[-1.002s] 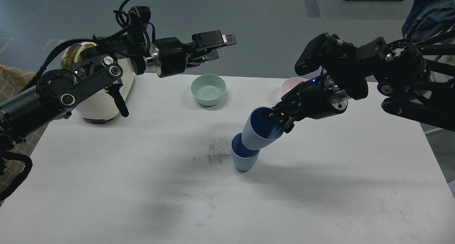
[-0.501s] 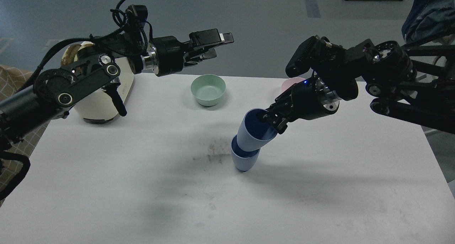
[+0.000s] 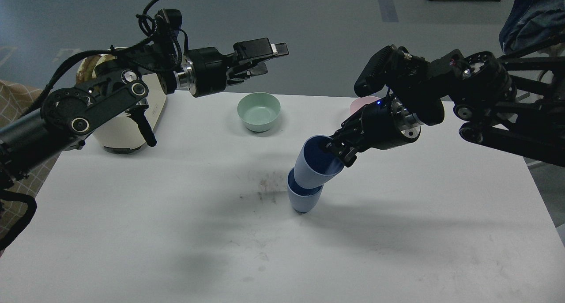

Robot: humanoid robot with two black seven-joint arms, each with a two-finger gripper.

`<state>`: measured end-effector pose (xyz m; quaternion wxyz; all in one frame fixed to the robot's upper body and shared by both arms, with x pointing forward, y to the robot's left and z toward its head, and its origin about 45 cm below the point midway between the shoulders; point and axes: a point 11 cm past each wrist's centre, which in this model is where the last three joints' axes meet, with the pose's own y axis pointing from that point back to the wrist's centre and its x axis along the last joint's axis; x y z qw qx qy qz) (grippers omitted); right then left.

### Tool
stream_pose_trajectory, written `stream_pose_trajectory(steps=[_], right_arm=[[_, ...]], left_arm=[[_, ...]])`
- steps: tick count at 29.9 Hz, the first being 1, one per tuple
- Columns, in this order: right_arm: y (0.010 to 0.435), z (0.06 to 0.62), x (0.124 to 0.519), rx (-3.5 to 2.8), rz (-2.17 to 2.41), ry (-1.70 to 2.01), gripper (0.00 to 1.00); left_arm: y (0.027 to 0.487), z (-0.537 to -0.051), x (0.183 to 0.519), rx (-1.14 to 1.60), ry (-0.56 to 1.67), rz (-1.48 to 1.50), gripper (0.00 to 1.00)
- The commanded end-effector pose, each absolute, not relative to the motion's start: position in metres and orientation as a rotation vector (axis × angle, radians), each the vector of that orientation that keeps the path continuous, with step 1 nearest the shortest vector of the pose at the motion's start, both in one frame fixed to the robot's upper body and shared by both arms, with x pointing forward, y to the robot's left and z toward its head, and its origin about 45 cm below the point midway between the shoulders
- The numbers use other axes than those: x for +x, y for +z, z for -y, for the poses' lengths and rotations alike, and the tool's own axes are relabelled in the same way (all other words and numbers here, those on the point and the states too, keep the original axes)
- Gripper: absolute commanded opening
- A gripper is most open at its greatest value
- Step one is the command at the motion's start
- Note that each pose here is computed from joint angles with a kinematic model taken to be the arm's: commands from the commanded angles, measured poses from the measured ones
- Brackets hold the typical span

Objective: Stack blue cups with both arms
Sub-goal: 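Lower the held cup into the centered blue cup, then open the right gripper and withdraw it from the stacked cups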

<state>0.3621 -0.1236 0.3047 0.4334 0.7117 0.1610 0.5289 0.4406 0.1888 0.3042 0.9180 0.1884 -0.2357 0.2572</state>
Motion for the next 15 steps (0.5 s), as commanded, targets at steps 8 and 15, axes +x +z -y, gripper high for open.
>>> stream_pose_trajectory(steps=[8, 15], right_arm=[[0.3053, 0.1241, 0.3624, 1.774, -0.397, 1.317, 0.36], [0.3145, 0.1244, 0.3657, 1.778, -0.368, 1.333, 0.49]], left_arm=[[0.3051, -0.1887, 0.4400, 0.388, 0.526, 0.487, 0.96], [0.3056, -0.1887, 0.4402, 0.386, 0.526, 0.487, 0.96]])
